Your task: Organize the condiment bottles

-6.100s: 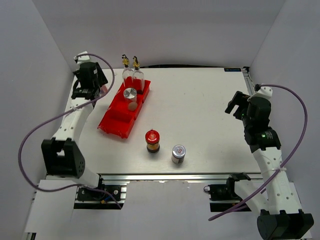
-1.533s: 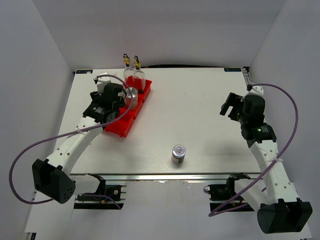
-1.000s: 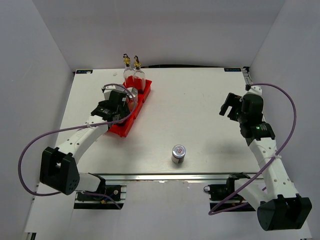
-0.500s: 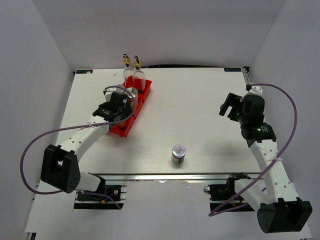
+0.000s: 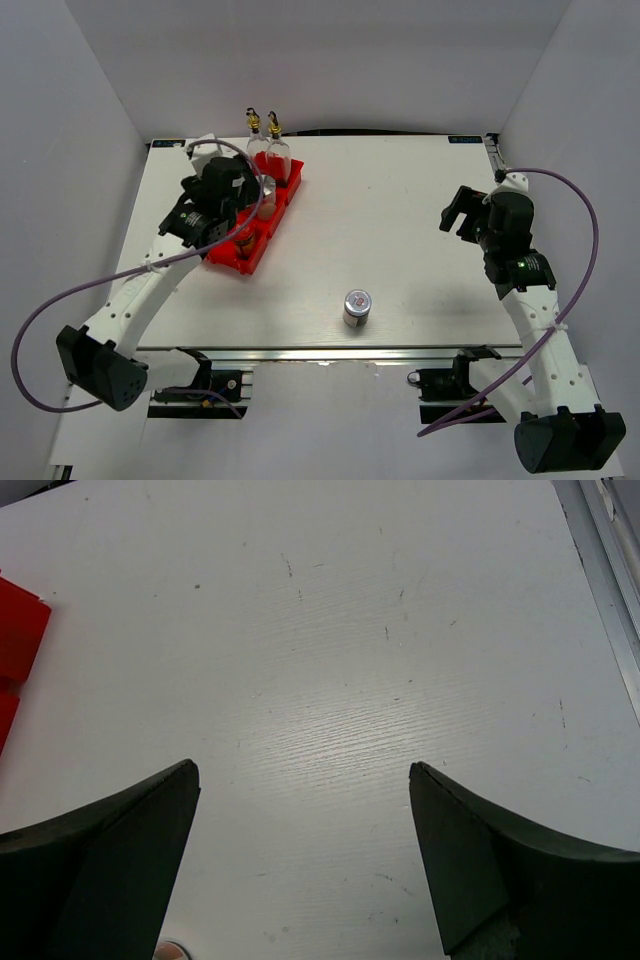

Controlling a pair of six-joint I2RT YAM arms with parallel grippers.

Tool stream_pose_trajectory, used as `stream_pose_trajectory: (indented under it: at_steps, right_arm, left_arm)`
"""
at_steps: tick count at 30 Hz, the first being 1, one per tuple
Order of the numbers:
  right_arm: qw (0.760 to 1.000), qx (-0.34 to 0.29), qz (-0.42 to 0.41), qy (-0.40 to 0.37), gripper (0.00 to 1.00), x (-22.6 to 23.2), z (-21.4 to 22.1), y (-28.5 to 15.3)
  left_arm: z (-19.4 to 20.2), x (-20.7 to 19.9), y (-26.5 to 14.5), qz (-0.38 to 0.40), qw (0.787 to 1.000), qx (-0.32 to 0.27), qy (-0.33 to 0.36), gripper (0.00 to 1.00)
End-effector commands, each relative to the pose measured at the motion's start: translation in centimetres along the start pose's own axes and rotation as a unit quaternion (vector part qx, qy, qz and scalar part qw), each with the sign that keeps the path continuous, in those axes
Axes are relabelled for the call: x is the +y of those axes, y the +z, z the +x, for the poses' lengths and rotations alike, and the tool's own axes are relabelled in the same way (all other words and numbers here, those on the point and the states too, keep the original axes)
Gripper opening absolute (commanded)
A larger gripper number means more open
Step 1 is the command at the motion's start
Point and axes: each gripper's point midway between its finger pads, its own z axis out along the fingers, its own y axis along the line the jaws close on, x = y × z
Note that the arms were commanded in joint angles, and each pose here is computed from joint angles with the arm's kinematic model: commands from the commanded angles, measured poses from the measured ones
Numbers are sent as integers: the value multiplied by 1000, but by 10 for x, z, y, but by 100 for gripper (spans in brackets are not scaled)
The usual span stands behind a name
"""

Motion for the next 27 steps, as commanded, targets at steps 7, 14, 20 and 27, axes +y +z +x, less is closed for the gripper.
stream_pose_trajectory:
  at_steps: [7,14,20,27]
  right_arm:
    - [999,-17,-38,-5,89,13,-10,-4]
    - [999,-14,-51,-7,89,18,-9,-1]
    - [998,-6,-63,-6,89,22,-5,-1]
    - [998,-14,-64,-5,89,23,-9,-6]
  left_arm:
    - [109,-181,-93,300,915,86,254,98]
    - [230,-200,-122,409,819,209,344,98]
    - [286,-193,-138,447,775,277,350,98]
    - [310,-183,-141,444,761,315,352,98]
